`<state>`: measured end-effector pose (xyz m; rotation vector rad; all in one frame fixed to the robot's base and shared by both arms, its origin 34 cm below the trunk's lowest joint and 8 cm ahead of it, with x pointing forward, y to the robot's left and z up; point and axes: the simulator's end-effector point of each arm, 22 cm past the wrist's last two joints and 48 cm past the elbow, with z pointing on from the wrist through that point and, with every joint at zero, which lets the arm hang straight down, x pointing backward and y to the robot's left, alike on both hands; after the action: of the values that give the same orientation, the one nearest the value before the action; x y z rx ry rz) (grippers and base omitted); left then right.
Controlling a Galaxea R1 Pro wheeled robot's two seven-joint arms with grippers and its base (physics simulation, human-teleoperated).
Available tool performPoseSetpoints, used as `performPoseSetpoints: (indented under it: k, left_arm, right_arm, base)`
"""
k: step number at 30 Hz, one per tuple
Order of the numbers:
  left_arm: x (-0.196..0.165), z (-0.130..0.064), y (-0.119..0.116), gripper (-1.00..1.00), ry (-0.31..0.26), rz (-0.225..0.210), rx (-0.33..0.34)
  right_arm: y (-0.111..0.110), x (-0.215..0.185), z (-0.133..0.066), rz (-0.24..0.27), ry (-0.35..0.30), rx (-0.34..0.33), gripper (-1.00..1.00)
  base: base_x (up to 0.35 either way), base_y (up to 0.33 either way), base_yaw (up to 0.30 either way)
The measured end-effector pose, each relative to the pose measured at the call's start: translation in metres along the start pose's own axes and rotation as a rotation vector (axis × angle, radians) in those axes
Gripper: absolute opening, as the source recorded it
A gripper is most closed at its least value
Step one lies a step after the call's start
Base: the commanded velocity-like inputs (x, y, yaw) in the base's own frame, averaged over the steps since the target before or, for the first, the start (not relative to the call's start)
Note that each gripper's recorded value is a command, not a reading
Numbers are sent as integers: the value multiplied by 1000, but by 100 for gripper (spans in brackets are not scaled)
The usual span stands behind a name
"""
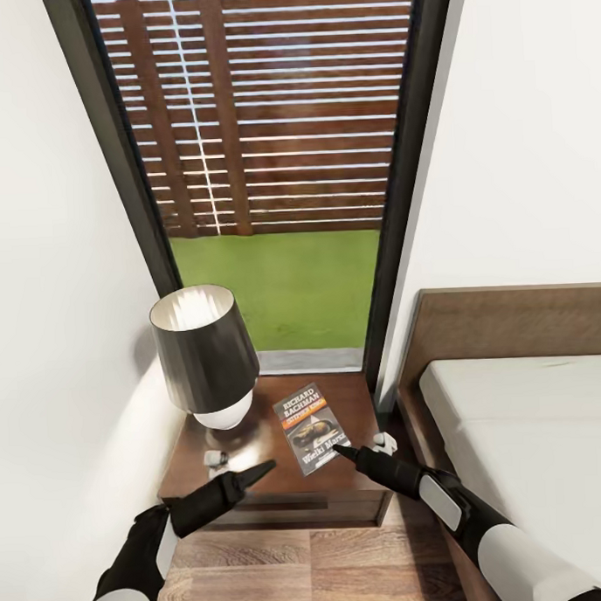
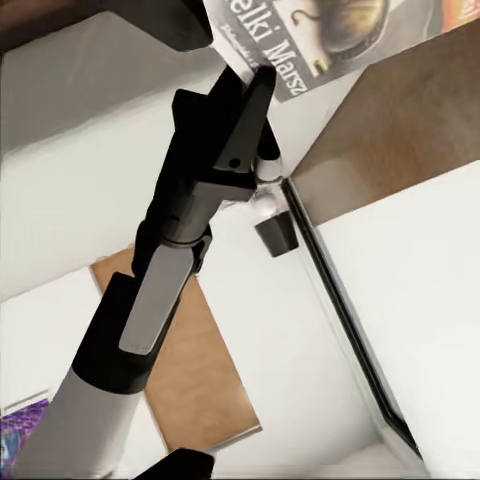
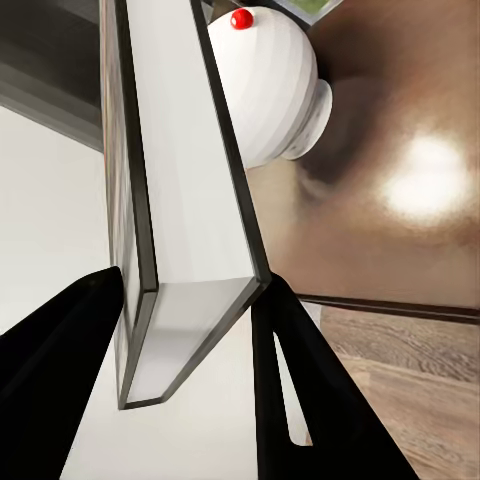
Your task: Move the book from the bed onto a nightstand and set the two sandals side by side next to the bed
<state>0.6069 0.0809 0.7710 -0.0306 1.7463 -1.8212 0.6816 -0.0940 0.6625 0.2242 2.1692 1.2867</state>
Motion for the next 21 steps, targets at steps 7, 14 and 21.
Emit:
performPoseSetpoints:
  k: [7,14,21]
  left_arm:
    - [-5,1,-10,100,2,-5,28]
    - [-17,13,-27,100,32,35,37]
    - [-18,13,-8,100,33,41,-54]
  right_arm:
    - [2,2,2,1,1,-2,-100]
    - [2,2,2,0,1,-3,-100]
    - [2,1,2,-2,-2,-2,-100]
  base:
    - [0,0,0]
    - [0,0,0]
    - [0,0,0]
